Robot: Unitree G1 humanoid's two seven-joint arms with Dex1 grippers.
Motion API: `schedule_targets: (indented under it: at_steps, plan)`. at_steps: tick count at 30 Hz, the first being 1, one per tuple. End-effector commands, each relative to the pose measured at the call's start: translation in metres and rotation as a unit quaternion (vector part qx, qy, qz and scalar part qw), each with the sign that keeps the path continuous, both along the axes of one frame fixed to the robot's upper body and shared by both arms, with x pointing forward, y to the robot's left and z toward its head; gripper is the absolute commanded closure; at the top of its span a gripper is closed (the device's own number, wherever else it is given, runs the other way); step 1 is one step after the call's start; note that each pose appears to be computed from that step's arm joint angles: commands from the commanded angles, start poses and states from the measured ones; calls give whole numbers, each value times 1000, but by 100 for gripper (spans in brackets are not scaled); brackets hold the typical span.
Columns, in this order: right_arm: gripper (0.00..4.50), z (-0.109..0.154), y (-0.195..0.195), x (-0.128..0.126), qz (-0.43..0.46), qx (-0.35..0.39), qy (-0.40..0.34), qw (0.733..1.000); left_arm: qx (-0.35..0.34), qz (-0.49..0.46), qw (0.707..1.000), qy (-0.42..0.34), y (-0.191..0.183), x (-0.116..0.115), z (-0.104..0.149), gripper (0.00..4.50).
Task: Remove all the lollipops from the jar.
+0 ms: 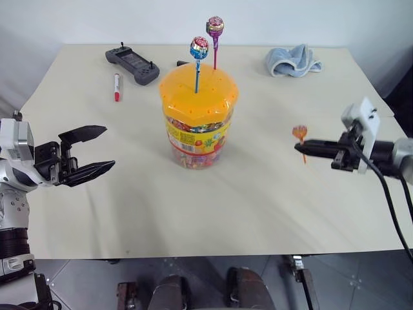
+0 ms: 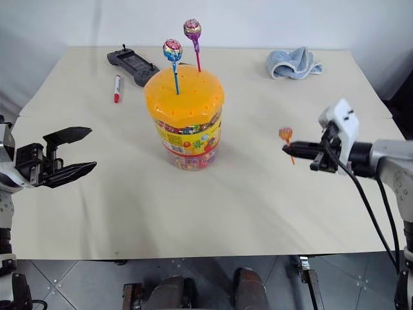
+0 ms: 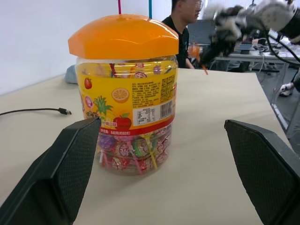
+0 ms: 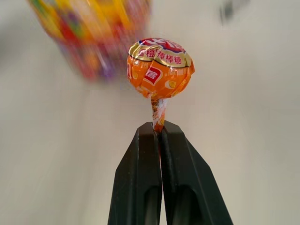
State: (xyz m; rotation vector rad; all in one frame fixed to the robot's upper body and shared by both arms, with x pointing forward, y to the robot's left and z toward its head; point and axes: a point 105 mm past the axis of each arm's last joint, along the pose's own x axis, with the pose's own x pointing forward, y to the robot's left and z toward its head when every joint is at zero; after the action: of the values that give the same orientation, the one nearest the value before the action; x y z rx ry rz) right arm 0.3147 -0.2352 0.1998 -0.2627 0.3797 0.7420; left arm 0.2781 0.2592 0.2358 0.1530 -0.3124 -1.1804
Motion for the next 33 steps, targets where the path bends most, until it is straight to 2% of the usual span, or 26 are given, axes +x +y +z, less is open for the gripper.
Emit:
schedule_targets:
  at_steps: [1,5,10,17,23,24,25,29,33]
  plan:
    - [448,-21,-43,15,-123,-46,31,991,7,-8,1000,-22,4,-9,18,0]
    - [448,-43,-77,28,-221,-66,51,972,12,-16,999,-26,4,-16,29,0]
    - [448,-54,-97,39,-286,-55,52,955,17,-16,999,-36,3,-19,45,0]
    - [448,-59,-101,40,-301,-46,58,951,8,-5,998,-55,7,-23,64,0]
    - [448,-63,-106,39,-315,-44,62,946,3,-2,998,-55,8,-24,66,0]
    - [401,-63,-106,39,-318,-42,62,945,2,-4,998,-56,7,-24,66,0]
    - [384,-63,-106,40,-318,-40,62,945,1,-4,998,-57,7,-24,66,0]
    - [246,-61,-103,36,-308,-34,59,949,-1,-6,998,-57,6,-22,66,0]
    - [116,-47,-104,30,-294,-40,34,954,-2,-10,998,-58,6,-20,66,0]
